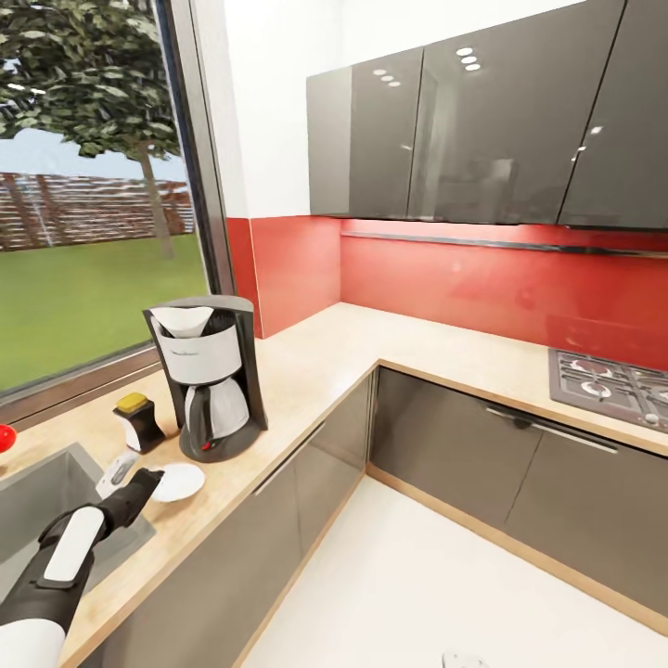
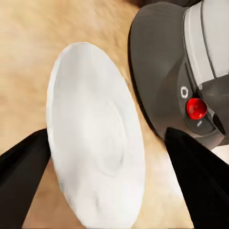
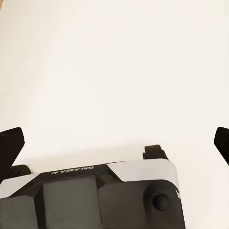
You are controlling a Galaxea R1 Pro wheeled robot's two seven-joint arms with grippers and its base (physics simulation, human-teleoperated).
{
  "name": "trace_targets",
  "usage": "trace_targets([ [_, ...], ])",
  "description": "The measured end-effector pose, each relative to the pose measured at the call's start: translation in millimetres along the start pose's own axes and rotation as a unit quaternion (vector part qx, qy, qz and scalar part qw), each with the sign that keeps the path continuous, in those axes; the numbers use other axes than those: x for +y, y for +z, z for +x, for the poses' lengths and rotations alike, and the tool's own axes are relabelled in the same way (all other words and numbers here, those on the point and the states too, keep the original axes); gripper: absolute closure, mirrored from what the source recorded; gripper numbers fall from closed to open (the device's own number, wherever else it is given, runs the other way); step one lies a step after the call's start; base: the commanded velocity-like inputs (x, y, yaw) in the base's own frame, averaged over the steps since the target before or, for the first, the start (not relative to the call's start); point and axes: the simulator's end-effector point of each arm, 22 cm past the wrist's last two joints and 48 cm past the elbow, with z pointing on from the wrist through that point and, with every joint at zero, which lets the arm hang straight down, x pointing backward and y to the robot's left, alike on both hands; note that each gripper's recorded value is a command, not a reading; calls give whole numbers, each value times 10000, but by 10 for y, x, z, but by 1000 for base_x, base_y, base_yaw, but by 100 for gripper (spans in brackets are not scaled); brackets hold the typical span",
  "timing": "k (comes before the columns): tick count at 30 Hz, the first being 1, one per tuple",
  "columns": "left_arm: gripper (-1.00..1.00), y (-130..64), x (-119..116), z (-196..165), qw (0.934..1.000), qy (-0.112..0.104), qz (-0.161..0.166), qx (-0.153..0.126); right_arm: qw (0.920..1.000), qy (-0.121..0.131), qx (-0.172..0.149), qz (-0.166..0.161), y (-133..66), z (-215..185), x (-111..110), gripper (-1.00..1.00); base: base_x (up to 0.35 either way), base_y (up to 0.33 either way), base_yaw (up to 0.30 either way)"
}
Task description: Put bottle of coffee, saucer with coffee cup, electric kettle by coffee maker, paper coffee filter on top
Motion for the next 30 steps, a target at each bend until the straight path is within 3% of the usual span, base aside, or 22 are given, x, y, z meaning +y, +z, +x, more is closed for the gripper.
trace_targets([
  [10, -100, -53, -25, -218, 9998, 33, 19, -182, 10000, 0, -2, 0, 0, -3, 1, -100, 0, 0, 0],
  [18, -100, -260, -481, -706, 9961, 248, 466, -701, 10000, 0, -2, 5, 0, -3, -9, -100, 0, 0, 0],
  [30, -100, -266, -582, -600, 9959, 311, 628, -569, 10000, 4, -2, -6, 0, -2, -6, -100, 0, 0, 22],
])
